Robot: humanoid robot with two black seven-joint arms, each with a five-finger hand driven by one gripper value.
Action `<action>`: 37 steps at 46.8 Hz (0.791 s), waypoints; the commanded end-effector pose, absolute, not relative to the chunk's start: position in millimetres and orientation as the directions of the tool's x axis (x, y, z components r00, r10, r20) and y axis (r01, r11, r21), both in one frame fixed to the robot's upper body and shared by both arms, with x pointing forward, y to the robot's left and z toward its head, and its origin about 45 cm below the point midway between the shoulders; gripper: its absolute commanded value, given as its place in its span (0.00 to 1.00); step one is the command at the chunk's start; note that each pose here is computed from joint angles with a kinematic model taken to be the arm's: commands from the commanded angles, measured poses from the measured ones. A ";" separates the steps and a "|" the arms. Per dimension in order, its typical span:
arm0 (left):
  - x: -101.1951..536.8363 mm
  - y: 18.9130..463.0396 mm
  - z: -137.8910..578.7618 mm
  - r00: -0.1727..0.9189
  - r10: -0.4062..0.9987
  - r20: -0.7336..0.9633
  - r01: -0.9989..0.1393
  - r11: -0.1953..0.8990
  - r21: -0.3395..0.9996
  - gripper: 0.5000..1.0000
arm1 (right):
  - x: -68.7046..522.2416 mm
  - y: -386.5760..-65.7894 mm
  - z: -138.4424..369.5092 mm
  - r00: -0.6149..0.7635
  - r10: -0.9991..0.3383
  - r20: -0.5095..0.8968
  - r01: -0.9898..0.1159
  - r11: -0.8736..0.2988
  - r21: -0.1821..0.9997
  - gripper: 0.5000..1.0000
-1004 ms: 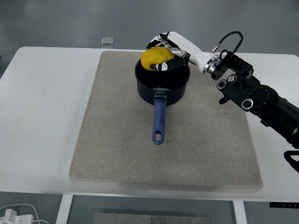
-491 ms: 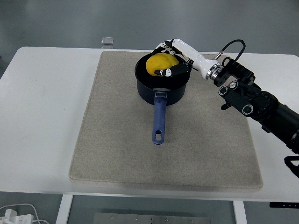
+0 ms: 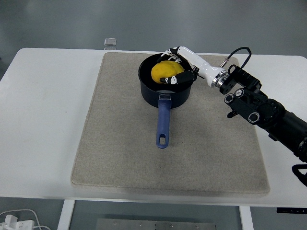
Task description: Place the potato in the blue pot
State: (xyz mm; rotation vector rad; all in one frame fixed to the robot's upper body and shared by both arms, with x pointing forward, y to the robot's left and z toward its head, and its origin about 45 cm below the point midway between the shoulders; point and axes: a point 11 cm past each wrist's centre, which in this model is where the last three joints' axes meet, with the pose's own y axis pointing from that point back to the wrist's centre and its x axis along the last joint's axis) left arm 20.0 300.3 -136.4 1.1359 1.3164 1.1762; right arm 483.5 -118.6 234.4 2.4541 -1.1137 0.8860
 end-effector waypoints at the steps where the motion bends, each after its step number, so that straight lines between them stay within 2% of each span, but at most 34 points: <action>1: 19.9 301.0 -136.4 -0.064 0.994 -0.084 0.027 0.086 0.996 1.00 | 483.5 -118.7 234.5 0.509 -0.571 0.644 -0.757 -0.653 0.020 0.00; 17: 20.0 302.2 -136.4 -0.066 0.995 -0.080 0.026 0.082 0.996 1.00 | 482.7 -121.8 230.6 0.506 -0.588 0.631 -0.767 -0.641 0.018 0.01; 21: 20.0 302.2 -136.4 -0.066 0.995 -0.080 0.026 0.082 0.996 1.00 | 484.0 -123.8 231.8 0.501 -0.632 0.591 -0.784 -0.621 -0.001 0.40; 26: 19.9 301.7 -136.4 -0.064 0.995 -0.081 0.027 0.083 0.996 1.00 | 485.8 -126.6 232.8 0.499 -0.689 0.525 -0.804 -0.595 -0.017 0.70; 30: 19.9 301.2 -136.4 -0.064 0.994 -0.083 0.027 0.085 0.996 1.00 | 486.6 -127.5 233.5 0.499 -0.704 0.505 -0.808 -0.588 -0.020 0.79; 37: 19.9 301.7 -136.4 -0.064 0.995 -0.081 0.027 0.083 0.996 1.00 | 486.9 -128.2 230.6 0.503 -0.705 0.501 -0.814 -0.580 0.001 0.83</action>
